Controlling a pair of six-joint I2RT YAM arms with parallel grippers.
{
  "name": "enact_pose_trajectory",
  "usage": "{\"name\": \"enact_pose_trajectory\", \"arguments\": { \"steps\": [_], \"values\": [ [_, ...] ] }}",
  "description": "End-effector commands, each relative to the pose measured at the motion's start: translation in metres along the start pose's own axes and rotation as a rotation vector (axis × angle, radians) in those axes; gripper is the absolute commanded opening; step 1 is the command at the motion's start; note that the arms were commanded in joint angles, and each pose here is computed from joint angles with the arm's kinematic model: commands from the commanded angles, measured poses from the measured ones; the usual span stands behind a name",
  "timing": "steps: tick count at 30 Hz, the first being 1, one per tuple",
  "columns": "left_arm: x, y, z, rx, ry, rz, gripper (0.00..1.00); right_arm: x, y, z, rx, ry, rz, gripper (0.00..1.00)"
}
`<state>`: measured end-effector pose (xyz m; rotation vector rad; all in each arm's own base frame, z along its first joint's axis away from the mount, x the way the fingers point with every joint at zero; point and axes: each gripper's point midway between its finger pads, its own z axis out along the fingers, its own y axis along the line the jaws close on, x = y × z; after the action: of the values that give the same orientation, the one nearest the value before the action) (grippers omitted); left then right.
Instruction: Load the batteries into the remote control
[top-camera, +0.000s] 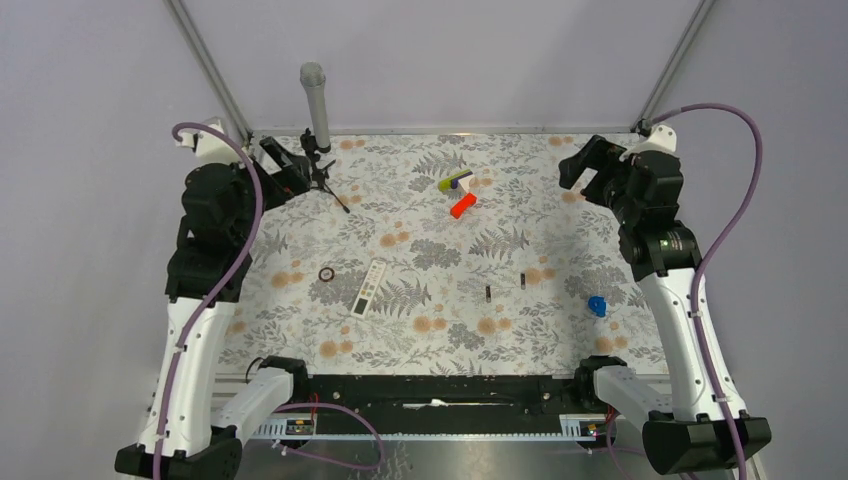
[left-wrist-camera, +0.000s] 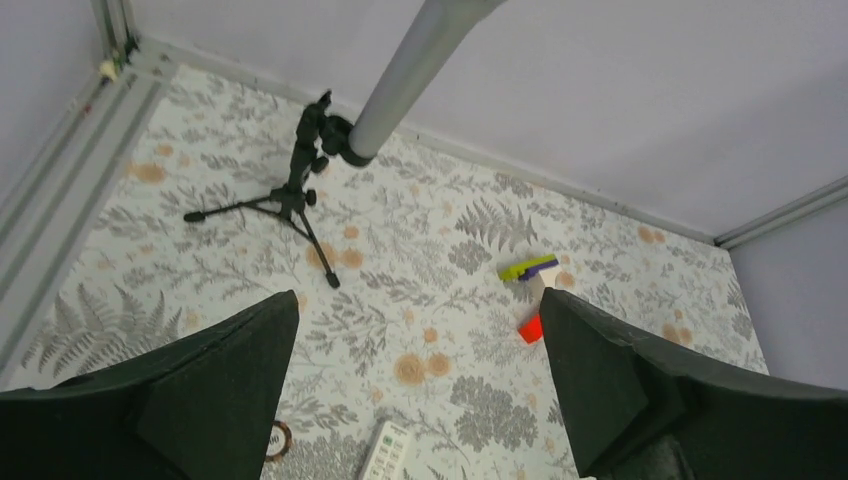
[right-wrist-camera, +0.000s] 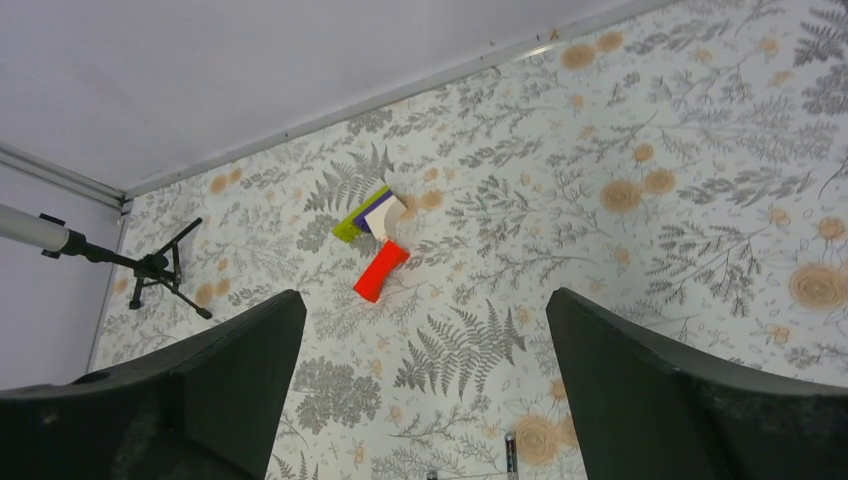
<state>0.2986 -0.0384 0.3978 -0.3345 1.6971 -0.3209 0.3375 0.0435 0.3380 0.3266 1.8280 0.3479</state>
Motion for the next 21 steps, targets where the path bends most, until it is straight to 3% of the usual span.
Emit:
{"name": "enact_pose_trajectory", "arguments": {
  "steps": [1, 6, 10, 21],
  "values": [
    [0.033, -0.005, 0.011, 0.056, 0.078, -0.061, 0.99, 0.008, 0.002, 0.004, -0.026, -0.005, 0.047, 1.0],
    [0.13, -0.001, 0.026, 0.151, 0.313, -0.098, 0.99, 0.035, -0.006, 0.01, -0.021, 0.044, 0.068, 0.99],
    [0.2, 0.021, 0.025, 0.104, 0.455, -0.1, 0.98, 0.069, -0.011, 0.014, -0.03, 0.132, 0.116, 0.95],
    [0.299, 0.056, 0.017, -0.099, 0.665, 0.002, 0.97, 0.121, -0.018, 0.015, -0.044, 0.268, 0.155, 0.94]
  ]
}}
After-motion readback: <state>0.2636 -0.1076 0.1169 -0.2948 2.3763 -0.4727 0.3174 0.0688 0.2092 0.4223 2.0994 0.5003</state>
